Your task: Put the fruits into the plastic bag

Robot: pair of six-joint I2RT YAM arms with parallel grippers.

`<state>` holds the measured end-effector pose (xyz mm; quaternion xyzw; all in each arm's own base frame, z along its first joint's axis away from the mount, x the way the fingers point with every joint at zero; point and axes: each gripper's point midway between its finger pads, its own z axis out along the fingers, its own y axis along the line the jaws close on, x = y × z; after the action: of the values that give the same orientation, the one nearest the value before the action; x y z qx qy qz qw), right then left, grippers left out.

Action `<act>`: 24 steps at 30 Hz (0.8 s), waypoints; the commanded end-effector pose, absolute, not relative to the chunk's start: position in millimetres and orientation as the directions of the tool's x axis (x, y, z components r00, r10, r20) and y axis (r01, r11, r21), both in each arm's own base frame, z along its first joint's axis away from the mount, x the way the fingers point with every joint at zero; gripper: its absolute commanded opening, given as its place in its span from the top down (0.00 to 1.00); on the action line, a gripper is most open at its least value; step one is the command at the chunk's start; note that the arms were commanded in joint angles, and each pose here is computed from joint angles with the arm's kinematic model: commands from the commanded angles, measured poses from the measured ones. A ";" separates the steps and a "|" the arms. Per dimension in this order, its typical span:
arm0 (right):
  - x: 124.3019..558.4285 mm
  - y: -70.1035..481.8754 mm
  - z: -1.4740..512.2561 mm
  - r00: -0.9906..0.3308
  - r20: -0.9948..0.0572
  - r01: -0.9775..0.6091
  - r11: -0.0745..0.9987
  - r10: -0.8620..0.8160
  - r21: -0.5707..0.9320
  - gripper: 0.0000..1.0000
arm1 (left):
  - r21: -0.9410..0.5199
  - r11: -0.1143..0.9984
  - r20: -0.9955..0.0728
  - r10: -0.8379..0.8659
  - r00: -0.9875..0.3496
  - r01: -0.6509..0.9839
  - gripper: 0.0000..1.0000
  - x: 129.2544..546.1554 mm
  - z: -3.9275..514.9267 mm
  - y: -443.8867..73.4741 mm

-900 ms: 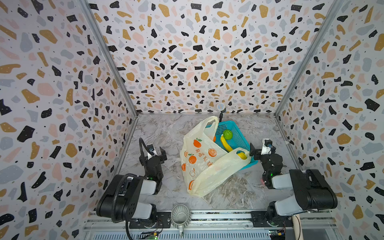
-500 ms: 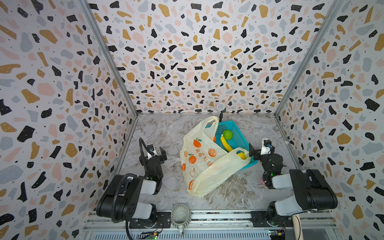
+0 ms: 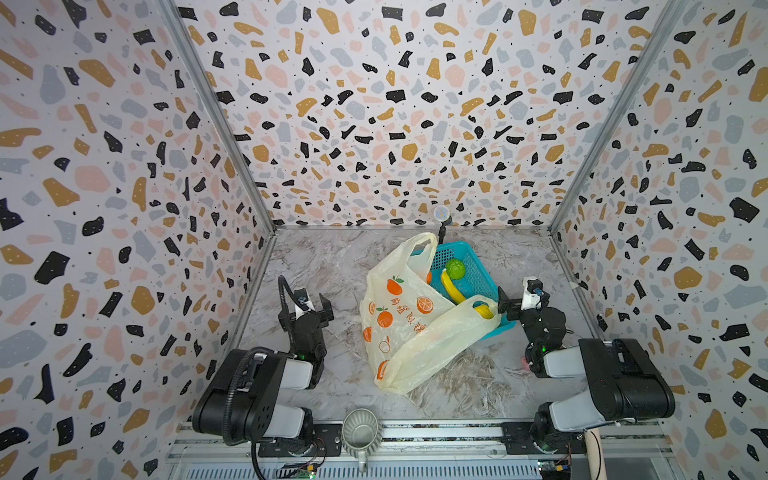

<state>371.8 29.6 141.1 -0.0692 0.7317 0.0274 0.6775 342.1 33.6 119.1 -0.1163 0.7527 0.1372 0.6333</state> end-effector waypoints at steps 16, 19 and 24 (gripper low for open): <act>370.3 30.8 120.6 -0.152 -0.984 -0.155 0.986 -0.087 -0.063 0.01 | 0.039 0.936 -0.994 0.001 -0.107 -0.349 0.01 341.5 135.8 33.0; 376.7 16.9 127.7 -0.161 -0.985 -0.057 0.997 -0.058 -0.050 0.01 | 0.048 0.938 -0.982 -0.019 -0.187 -0.344 0.00 360.0 142.7 29.0; 403.2 -40.7 148.1 -0.321 -0.921 0.319 0.941 0.220 0.113 0.02 | 0.102 0.933 -0.955 -0.005 -0.297 -0.344 0.01 397.8 185.6 24.2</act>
<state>406.5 1.3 149.4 0.0226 0.7795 -0.0019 0.6260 398.5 26.2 178.9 -0.1197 0.7674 0.1397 0.6142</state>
